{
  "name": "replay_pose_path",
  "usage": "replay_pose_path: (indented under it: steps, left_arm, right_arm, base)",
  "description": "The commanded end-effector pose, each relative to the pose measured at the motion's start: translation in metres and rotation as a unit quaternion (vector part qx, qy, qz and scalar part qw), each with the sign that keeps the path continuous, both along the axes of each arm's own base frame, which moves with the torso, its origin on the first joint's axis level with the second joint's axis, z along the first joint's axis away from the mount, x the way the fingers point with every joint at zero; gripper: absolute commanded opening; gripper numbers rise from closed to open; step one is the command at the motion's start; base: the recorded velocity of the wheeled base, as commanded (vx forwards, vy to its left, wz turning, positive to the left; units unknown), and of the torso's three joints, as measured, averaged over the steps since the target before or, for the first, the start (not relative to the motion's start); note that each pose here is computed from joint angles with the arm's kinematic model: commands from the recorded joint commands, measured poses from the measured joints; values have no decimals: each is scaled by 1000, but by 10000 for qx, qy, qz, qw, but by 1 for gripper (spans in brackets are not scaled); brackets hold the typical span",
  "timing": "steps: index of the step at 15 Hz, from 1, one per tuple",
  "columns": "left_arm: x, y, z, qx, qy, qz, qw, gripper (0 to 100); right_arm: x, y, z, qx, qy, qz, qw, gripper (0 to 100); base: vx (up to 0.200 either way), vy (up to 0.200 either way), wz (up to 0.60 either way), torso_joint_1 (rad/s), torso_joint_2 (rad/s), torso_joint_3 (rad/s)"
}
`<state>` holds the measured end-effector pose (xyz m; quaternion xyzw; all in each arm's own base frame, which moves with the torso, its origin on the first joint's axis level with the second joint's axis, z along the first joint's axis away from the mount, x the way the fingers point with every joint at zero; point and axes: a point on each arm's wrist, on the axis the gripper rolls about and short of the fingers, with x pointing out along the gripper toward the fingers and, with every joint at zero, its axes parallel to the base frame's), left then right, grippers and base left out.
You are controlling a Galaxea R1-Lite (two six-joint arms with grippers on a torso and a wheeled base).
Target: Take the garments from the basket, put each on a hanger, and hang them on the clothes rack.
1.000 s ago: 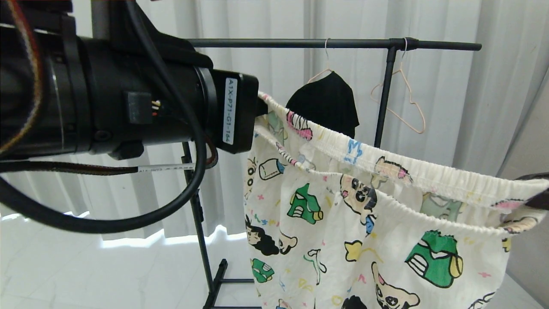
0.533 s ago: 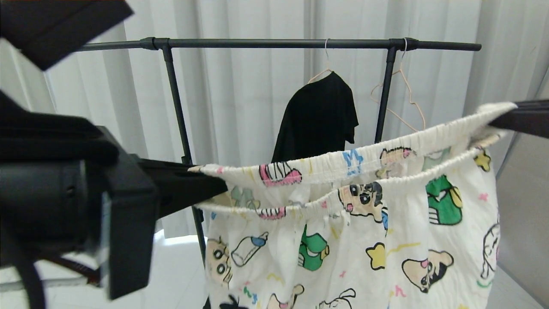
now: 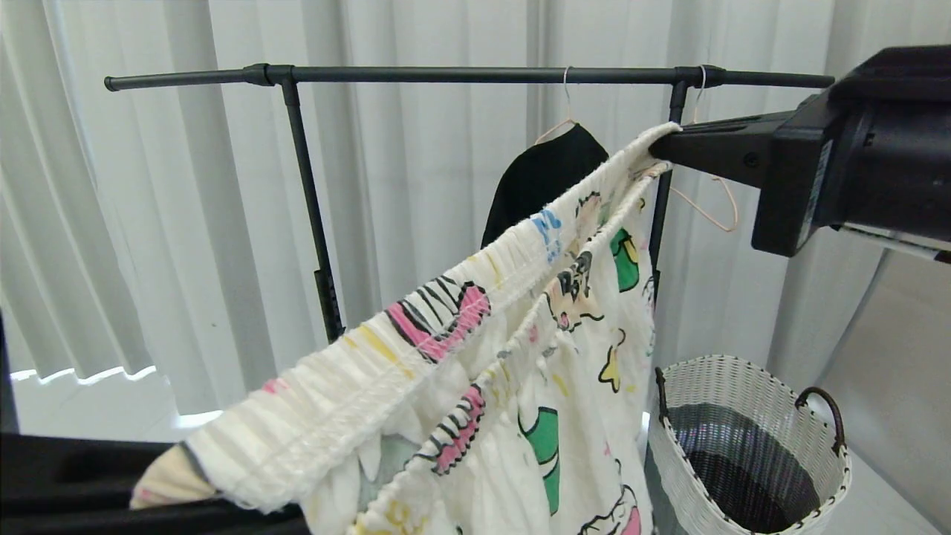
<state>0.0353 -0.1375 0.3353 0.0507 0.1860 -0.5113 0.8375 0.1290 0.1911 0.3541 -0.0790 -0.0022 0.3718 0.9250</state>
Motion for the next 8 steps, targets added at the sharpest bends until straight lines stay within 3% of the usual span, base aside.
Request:
replay_pose_path:
  steps: [1,5,8]
  left_arm:
    - [-2,3,1,-51,-8,-58,10000,0]
    - [-1,2,-3,43,-1,7,10000,0]
    - [17,4,-11,307,-165,715,9968,0]
  right_arm:
    - [5,9,-6,-118,76,-7,9999,0]
    - [3,5,-7,-124,80,-7,9999,0]
    - [-8,-12,-13,-221,131,-29,9997,0]
  base:
    - [0,0,0,0,0,0]
    - [0,0,0,0,0,0]
    - [0,0,0,0,0,0]
